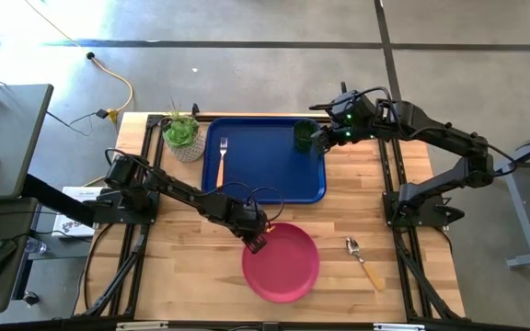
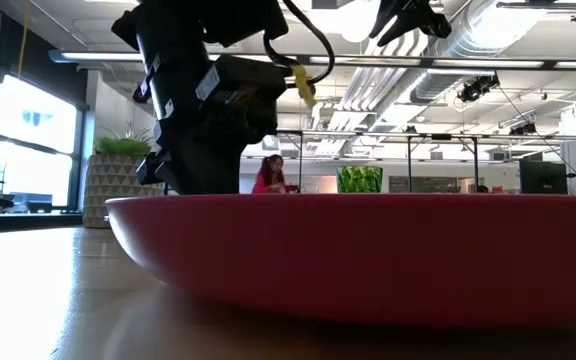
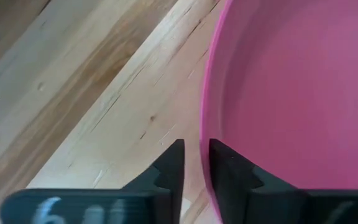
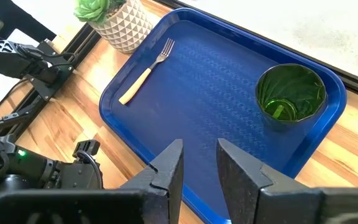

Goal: Pick and place plate/cup/fork/spoon on tray
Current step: Put the pink plate on the blue tray

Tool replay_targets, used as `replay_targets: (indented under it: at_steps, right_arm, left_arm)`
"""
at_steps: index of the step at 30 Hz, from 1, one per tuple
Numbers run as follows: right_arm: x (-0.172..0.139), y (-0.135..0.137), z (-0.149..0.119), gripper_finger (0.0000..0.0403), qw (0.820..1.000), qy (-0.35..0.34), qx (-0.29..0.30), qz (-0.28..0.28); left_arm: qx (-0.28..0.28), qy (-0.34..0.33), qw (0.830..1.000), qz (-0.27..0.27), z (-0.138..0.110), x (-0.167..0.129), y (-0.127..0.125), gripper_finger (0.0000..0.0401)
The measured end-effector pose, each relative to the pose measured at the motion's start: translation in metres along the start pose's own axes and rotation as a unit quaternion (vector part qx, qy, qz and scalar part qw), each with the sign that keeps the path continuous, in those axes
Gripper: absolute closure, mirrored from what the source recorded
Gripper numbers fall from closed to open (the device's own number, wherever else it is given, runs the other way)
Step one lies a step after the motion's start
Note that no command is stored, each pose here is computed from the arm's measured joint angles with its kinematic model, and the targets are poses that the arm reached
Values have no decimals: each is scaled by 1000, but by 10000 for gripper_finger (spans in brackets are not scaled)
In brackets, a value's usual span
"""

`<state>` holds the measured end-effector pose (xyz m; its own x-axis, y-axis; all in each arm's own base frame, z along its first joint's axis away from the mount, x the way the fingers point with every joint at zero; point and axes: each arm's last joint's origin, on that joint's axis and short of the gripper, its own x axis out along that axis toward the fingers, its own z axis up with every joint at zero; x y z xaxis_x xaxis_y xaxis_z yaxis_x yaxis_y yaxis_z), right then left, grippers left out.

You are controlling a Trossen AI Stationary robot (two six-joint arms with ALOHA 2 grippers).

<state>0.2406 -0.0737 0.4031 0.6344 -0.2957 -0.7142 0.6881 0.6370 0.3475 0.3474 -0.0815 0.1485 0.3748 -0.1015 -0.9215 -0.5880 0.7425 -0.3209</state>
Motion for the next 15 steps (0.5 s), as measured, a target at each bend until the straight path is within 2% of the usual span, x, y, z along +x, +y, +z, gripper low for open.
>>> replay_targets:
  at_steps: [5, 15]
  right_arm:
    - [0, 0, 0, 315, 1000, 0, 0, 0]
    - [0, 0, 0, 315, 1000, 1, 0, 0]
  left_arm:
    - [2, -5, 1000, 3, 0, 0, 0, 392]
    - [-18, 0, 1000, -8, -1, -3, -2, 397]
